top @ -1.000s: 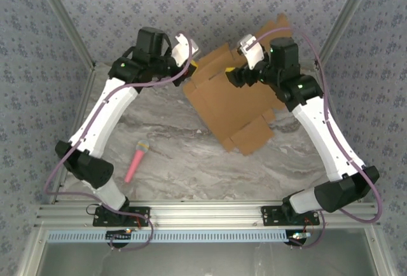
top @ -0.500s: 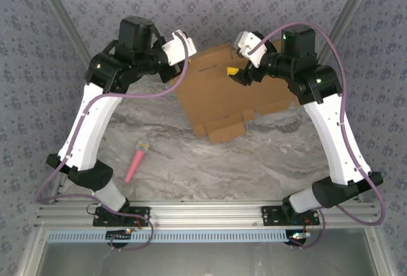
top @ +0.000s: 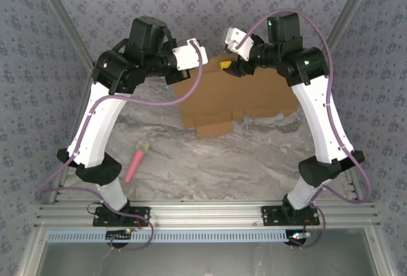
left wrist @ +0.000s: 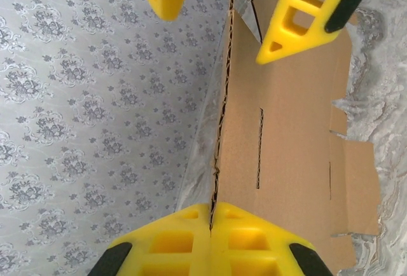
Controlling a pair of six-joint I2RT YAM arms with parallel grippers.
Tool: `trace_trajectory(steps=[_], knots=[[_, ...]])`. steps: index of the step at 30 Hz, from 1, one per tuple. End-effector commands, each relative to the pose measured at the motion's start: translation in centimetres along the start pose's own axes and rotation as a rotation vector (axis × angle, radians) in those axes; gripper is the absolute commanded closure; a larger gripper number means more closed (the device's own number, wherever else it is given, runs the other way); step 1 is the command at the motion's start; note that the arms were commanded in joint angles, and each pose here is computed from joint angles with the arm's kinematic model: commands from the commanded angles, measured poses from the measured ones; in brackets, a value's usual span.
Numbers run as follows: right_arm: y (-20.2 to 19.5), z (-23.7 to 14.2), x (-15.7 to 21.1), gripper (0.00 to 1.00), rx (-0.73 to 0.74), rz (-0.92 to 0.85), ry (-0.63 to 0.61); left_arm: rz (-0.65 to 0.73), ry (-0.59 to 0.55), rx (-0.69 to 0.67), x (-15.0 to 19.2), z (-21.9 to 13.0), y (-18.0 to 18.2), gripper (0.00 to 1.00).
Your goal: Fold the paper box
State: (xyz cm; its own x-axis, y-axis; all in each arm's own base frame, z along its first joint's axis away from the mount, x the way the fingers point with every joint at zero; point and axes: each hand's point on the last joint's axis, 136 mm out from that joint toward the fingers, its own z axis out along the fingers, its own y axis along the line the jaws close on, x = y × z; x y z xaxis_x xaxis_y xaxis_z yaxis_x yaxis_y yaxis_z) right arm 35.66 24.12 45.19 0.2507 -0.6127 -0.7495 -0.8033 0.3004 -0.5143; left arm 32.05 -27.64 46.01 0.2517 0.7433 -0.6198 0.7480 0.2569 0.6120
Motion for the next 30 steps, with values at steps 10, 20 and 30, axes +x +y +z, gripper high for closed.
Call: trace_trajectory(steps=[10,20,30], knots=[[1.0,0.5,0.9,0.75,-0.096,0.002,-0.001,0.041,-0.05,-0.068,-1.5,-2.1,1.3,0.99],[0.8,-1.1,0.0,1.0,-0.093,0.029,-0.053,-0.03,-0.064,-0.061,-1.4,-2.1,1.4,0.68],[-1.3,-6.1,-0.9,1.0,-0.015,0.176,-0.189,-0.318,-0.176,-0.057,2.4,-3.5,3.0,0.32]])
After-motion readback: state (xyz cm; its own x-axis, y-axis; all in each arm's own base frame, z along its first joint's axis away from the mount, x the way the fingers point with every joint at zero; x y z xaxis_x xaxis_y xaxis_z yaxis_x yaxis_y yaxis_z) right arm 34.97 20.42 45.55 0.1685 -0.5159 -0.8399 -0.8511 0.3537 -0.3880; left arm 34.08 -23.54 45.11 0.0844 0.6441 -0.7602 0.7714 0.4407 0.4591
